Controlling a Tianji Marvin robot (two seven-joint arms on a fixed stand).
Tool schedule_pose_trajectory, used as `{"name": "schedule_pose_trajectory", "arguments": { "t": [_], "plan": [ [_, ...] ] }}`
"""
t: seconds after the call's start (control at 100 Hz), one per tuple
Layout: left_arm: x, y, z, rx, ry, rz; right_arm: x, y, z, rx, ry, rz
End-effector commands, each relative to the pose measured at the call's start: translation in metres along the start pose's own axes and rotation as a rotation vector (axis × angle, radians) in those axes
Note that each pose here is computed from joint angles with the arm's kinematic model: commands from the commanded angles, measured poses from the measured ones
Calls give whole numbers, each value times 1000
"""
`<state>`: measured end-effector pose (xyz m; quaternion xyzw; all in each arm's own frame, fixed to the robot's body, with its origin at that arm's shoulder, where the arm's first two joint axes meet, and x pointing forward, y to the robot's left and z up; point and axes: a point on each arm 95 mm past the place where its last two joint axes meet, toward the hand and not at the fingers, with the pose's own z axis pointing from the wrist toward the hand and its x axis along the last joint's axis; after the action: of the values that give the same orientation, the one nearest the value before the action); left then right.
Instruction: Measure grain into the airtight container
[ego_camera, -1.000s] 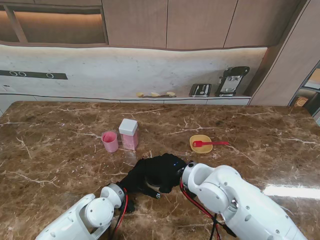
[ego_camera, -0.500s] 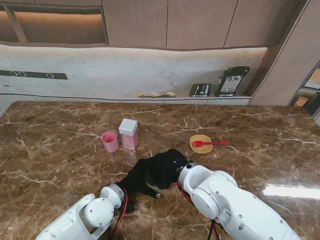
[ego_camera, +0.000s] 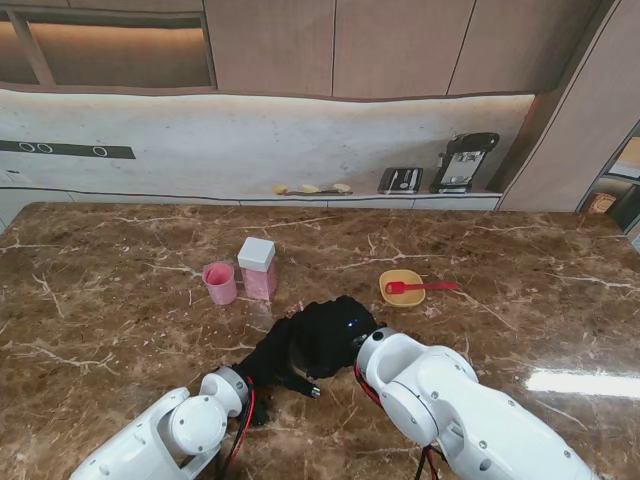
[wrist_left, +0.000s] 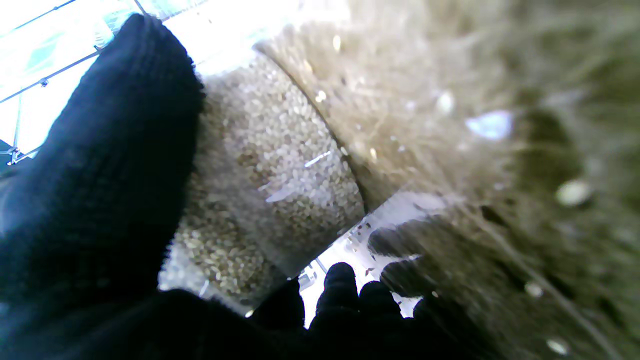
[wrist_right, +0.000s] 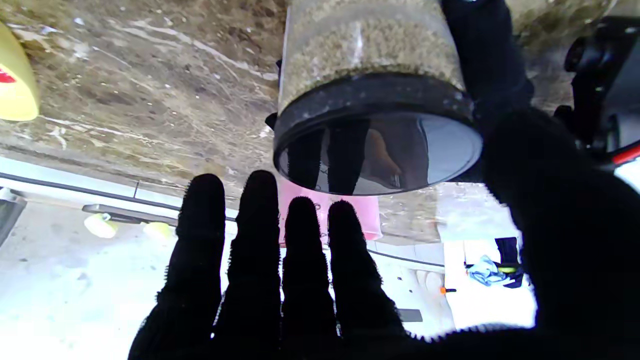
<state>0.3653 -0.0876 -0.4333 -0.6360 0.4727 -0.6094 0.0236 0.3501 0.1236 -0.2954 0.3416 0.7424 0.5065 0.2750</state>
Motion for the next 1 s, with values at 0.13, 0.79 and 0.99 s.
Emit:
{"name": "schedule_pose_trajectory", "arguments": {
  "t": [0.13,0.79,0.99],
  "plan": [
    [-24,21,-14,-55,-76,-1,2,-3,-3,55,86,3],
    [-24,19,-15,-49,-76,1,6,-9,2,106,-5,-4],
    [-24,19,-15,-48,-76,-1,6,-5,-4,161,128,54]
  ]
}}
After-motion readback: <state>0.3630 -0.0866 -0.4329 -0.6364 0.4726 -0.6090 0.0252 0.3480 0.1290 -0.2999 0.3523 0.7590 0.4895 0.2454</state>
